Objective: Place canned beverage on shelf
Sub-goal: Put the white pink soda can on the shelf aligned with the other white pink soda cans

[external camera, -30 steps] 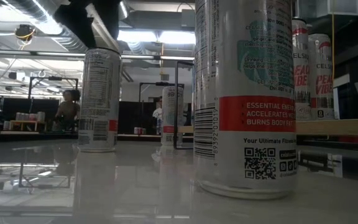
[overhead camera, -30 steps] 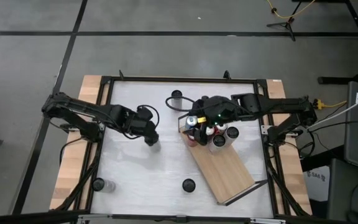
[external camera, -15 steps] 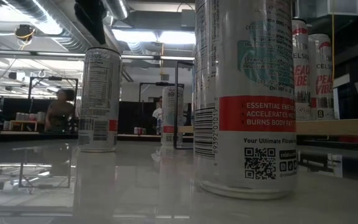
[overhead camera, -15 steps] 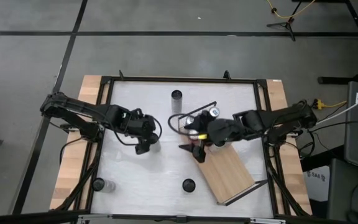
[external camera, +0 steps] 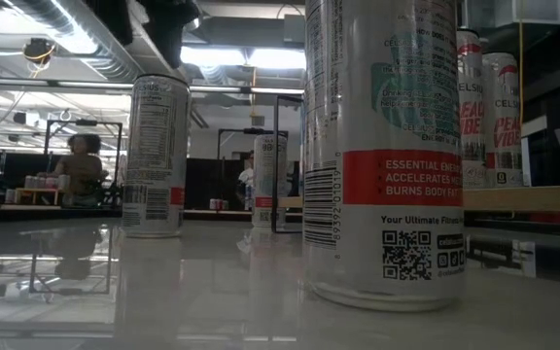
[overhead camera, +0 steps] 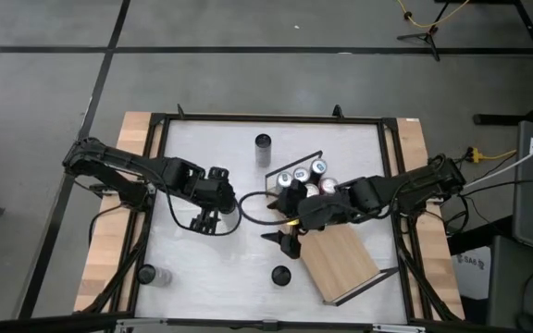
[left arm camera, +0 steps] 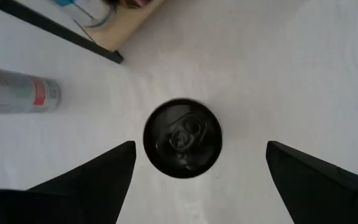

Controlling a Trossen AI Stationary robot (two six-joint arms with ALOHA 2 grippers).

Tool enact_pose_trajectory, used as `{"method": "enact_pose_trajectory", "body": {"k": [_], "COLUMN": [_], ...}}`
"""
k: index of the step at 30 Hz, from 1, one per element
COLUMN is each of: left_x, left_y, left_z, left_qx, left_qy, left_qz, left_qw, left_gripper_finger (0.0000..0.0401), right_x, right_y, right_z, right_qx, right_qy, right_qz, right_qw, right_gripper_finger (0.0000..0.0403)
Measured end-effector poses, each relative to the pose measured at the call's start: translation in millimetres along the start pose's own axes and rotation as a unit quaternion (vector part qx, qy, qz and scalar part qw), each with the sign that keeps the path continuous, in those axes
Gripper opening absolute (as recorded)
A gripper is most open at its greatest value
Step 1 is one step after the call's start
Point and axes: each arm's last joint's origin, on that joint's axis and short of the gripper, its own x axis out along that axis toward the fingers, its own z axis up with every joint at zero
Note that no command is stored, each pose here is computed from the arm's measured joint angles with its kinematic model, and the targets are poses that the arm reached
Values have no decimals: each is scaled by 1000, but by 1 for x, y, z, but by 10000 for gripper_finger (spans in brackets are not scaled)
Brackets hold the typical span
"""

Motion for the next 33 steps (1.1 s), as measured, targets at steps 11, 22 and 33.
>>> {"method": "enact_pose_trajectory", "body": {"k": [11, 22, 33], "left_x": [25, 58, 72], "left_y": [5, 10, 8], "left_z": [6, 12, 14], "left_qx": [86, 88, 23], "left_qy": [46, 99, 120], "left_qz": [-4, -20, -23], "left_qw": [995, 991, 992], "left_gripper_finger": [353, 353, 289], "right_x": [7, 7, 7], "right_y": [1, 5, 6], "right_z": [-3, -1, 0], "right_qx": [-3, 2, 3], "right_qy": [14, 18, 17], "right_qz": [6, 50, 66], "right_qw": [1000, 999, 998], "right_gripper_finger": [374, 374, 374]}}
